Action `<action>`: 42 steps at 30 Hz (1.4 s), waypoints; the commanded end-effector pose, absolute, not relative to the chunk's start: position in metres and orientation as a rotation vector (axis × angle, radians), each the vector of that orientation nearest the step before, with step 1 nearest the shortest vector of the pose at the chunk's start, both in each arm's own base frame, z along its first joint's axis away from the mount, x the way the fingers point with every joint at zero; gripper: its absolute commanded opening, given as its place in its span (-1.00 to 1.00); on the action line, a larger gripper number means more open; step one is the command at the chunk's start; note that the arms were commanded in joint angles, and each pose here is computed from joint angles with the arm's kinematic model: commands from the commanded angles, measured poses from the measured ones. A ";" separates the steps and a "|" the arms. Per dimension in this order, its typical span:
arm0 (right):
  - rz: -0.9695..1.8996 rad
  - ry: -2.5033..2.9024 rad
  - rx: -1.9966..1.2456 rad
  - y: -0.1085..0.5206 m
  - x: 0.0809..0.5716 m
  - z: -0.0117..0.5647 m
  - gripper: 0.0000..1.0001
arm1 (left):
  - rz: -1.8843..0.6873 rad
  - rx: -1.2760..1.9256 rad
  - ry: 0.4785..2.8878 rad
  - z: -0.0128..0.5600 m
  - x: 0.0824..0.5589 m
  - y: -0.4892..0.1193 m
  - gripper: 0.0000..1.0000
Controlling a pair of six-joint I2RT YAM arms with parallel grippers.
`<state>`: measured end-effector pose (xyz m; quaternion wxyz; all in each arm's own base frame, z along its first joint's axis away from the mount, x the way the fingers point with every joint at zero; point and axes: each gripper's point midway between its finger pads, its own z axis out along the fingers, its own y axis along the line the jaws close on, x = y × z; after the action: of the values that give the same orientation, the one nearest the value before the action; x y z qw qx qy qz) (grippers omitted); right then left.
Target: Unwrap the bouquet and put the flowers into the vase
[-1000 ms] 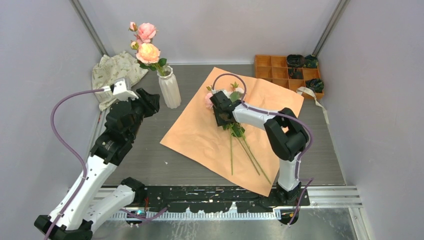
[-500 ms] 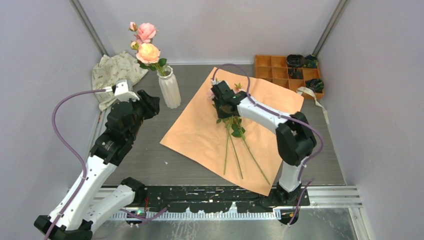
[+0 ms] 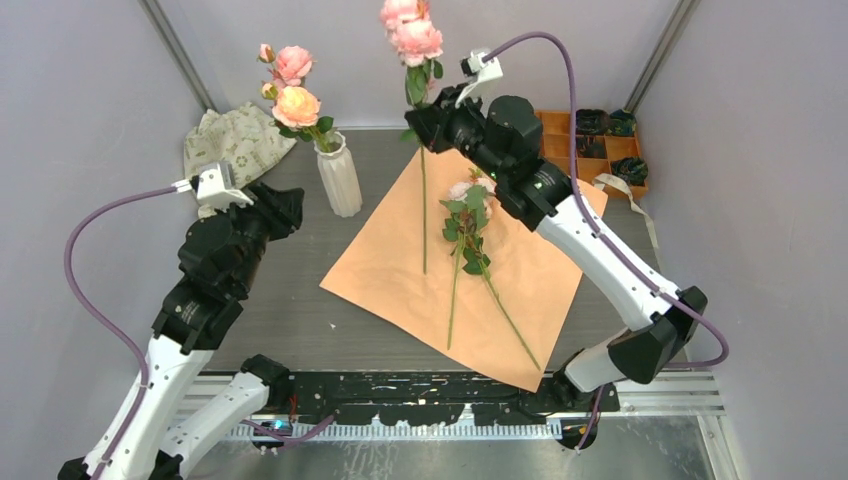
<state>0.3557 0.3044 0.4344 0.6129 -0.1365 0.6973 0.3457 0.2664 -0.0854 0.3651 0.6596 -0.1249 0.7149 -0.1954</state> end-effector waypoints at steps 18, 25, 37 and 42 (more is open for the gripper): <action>0.923 0.809 -0.006 0.352 0.461 0.607 -0.98 | -0.448 -0.262 1.578 0.390 0.264 -0.085 -0.06; 0.892 0.730 -0.036 0.348 0.453 0.628 -0.98 | -0.412 -0.271 1.589 0.383 0.265 -0.080 -0.06; 0.845 0.789 -0.088 0.370 0.478 0.591 -0.98 | -0.411 -0.276 1.572 0.386 0.261 -0.076 -0.06; 0.841 0.826 -0.098 0.381 0.491 0.569 -0.98 | -0.408 -0.277 1.573 0.385 0.259 -0.075 -0.06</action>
<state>0.4950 0.3824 0.5612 0.8196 -0.0406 0.4111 0.3971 0.2625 -0.0803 0.3726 0.6636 -0.1205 0.7153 -0.1830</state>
